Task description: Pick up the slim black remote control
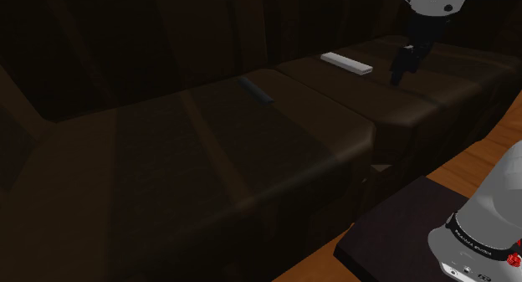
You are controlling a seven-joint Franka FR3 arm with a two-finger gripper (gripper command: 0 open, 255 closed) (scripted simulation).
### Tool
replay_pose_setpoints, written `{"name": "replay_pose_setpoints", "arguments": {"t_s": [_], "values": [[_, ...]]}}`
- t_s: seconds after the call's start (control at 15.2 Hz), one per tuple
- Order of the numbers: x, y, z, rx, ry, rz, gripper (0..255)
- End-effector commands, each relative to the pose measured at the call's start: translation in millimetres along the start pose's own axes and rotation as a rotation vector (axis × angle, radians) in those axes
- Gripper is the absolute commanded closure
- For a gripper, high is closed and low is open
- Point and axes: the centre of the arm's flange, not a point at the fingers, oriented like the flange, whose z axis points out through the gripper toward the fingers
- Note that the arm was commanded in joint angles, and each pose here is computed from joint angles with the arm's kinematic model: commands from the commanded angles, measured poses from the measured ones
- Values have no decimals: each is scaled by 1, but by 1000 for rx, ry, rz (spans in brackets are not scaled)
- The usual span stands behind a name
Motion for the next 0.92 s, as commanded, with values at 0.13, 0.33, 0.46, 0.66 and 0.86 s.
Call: {"name": "replay_pose_setpoints", "arguments": {"t_s": [0.13, 0.33, 0.46, 0.66, 0.86], "values": [[19, -18, 1, 10, -4, 10, 0], [47, -44, 3, 24, -9, 26, 0], [66, -62, 4, 34, -13, 36, 0], [94, -87, 6, 48, -18, 51, 0], [123, -113, 7, 62, -23, 67, 0]]}}
